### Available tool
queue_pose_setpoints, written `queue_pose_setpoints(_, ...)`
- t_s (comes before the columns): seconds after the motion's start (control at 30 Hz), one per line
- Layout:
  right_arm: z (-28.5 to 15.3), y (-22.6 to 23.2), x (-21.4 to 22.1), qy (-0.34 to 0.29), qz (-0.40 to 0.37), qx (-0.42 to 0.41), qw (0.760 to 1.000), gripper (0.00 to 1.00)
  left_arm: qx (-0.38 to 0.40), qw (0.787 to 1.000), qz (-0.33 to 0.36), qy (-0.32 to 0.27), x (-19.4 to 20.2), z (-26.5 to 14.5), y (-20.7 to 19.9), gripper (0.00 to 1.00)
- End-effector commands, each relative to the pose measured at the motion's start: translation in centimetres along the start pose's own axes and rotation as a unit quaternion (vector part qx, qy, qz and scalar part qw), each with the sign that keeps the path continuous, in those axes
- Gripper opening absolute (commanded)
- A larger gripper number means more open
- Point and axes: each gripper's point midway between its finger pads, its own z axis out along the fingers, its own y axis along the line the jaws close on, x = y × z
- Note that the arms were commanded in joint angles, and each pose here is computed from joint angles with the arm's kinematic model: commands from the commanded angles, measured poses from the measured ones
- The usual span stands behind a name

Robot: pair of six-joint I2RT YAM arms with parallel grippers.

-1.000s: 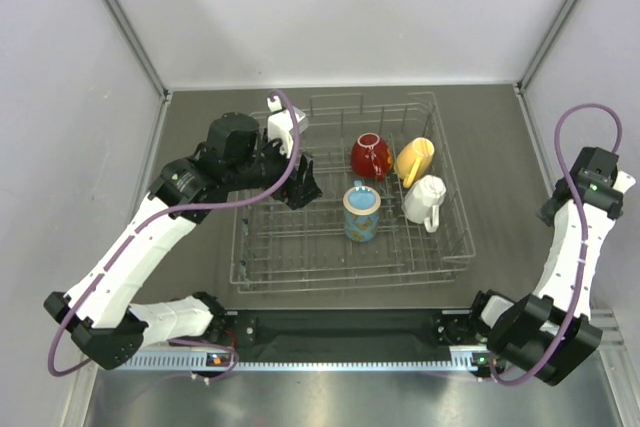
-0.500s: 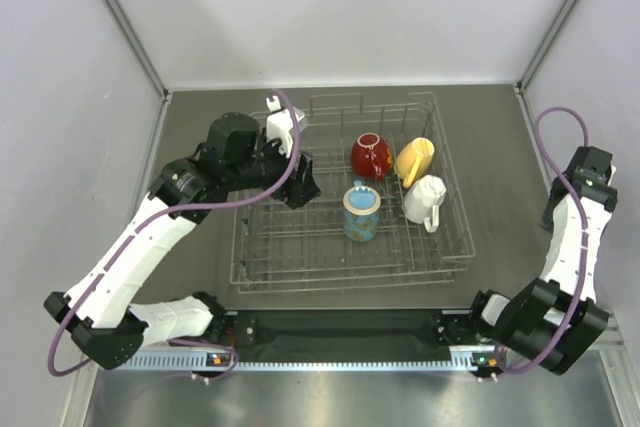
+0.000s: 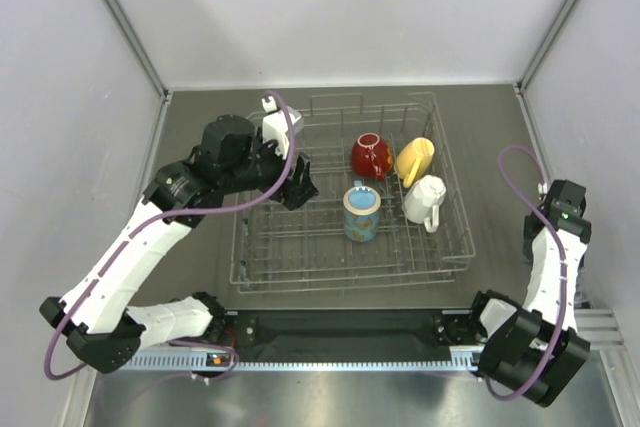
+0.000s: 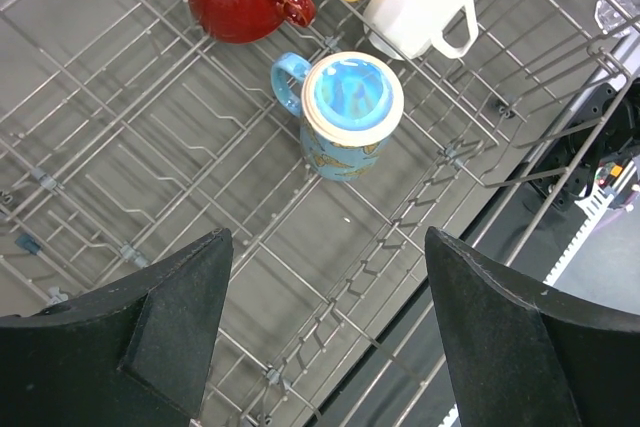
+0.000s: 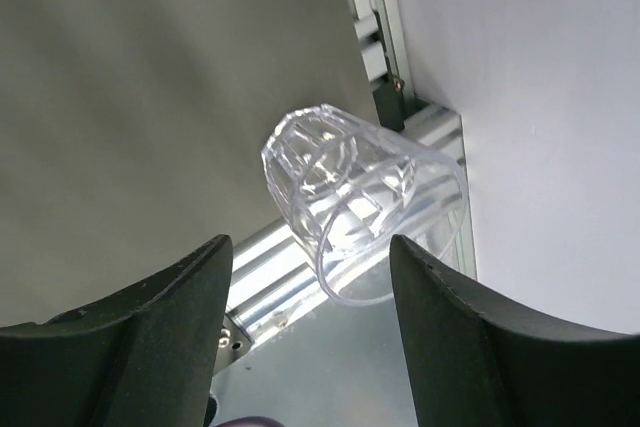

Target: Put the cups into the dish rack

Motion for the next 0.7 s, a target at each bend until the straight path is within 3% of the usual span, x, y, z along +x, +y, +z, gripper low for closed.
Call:
queue_pose_setpoints(0.0,0.3,0.3,-2.4,-0.036,-0.022,-0.020,0.999,0.63,0.007,1.000,0.017,-0.011,-0.4,-0.2,-0.5,0.83)
queue_pose_setpoints(0.17,1.3,1.1,-1.0,-0.018,-0.043,-0.028,0.999,0.53,0.010,1.000,0.018,-0.006,-0.1,0.0,-0.7,0.83)
queue_pose_setpoints(0.67,2.7,1.3,0.5,0.017,-0.049,-0.030,0.998,0.38,-0.002,1.000,0.022,0.001,-0.2,0.3,-0.2,0.83)
